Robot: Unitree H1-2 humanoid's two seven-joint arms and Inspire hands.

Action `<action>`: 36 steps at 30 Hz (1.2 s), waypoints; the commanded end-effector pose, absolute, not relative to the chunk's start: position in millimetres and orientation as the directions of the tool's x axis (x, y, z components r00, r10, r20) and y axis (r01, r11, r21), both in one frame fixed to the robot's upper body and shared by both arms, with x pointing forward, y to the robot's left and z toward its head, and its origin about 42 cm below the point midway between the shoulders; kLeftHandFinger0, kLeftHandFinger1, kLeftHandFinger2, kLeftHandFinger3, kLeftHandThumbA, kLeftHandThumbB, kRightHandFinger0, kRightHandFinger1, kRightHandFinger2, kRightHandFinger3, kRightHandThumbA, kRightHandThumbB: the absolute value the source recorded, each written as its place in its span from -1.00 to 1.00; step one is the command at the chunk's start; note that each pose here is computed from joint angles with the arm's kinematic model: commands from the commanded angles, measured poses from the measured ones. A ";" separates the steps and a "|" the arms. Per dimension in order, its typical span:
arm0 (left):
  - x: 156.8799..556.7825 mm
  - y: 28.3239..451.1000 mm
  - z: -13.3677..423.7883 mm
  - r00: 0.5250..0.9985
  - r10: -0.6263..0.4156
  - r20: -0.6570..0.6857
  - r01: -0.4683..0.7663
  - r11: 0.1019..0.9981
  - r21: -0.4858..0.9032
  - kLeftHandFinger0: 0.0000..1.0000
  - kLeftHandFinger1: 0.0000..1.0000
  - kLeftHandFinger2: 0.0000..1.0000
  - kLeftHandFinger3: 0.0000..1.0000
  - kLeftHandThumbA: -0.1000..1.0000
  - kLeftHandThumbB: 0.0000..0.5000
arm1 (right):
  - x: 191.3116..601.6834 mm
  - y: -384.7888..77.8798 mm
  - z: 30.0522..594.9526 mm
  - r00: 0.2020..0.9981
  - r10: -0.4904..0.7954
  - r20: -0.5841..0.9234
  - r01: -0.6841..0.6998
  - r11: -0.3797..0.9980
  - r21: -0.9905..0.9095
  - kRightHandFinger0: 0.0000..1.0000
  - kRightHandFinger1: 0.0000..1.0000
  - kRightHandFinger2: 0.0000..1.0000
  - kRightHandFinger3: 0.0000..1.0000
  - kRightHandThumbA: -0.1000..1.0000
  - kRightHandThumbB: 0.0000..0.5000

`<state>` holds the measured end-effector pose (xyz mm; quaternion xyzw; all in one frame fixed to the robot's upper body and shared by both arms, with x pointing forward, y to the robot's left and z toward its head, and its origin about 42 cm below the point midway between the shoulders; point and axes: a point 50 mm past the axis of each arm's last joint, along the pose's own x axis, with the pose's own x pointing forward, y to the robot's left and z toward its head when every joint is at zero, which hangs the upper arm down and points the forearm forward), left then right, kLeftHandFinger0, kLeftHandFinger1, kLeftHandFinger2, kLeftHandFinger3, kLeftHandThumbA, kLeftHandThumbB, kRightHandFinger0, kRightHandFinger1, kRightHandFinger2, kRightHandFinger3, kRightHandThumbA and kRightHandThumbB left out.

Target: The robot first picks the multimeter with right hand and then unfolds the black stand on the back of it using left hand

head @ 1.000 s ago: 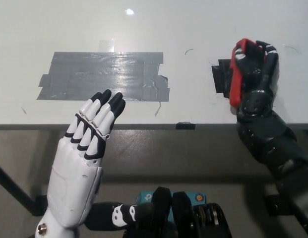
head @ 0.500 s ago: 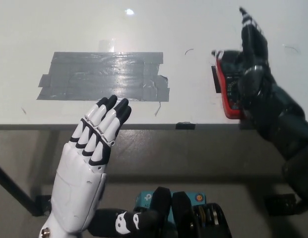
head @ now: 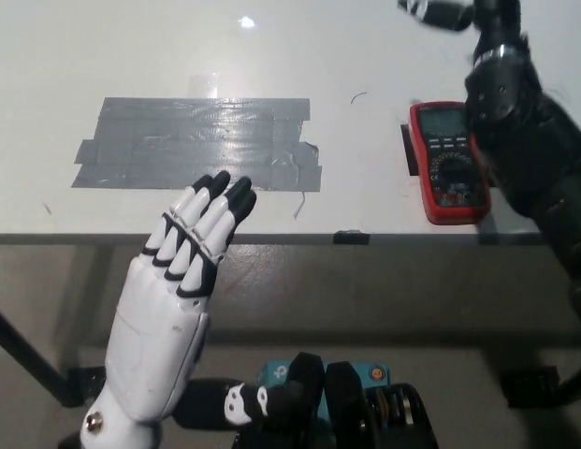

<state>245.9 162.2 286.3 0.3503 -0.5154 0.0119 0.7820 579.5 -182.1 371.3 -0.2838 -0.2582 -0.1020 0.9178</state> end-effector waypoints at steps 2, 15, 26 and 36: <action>295.9 169.2 304.8 0.465 -0.318 0.826 -0.315 0.813 0.490 1.00 1.00 1.00 1.00 1.00 0.21 | 480.6 -199.2 519.4 0.428 0.121 0.896 0.374 0.879 -0.297 1.00 1.00 1.00 1.00 1.00 0.70; 368.9 217.7 279.5 0.674 -0.260 0.691 -0.206 0.832 0.514 1.00 1.00 1.00 1.00 1.00 -0.02 | 314.4 -200.1 418.8 0.319 0.113 0.941 0.233 0.953 -0.194 1.00 1.00 1.00 1.00 1.00 0.54; 377.0 231.2 255.7 0.752 -0.251 0.610 -0.172 0.818 0.549 1.00 1.00 1.00 1.00 1.00 -0.15 | 321.1 -200.4 299.5 0.552 0.074 0.831 0.184 0.961 -0.207 1.00 1.00 1.00 1.00 0.93 0.21; 347.2 237.5 210.4 0.830 -0.250 0.498 -0.081 0.830 0.552 1.00 1.00 1.00 1.00 1.00 -0.10 | 322.1 -215.0 222.1 0.749 0.040 0.662 0.147 0.963 -0.225 1.00 1.00 1.00 1.00 0.89 0.17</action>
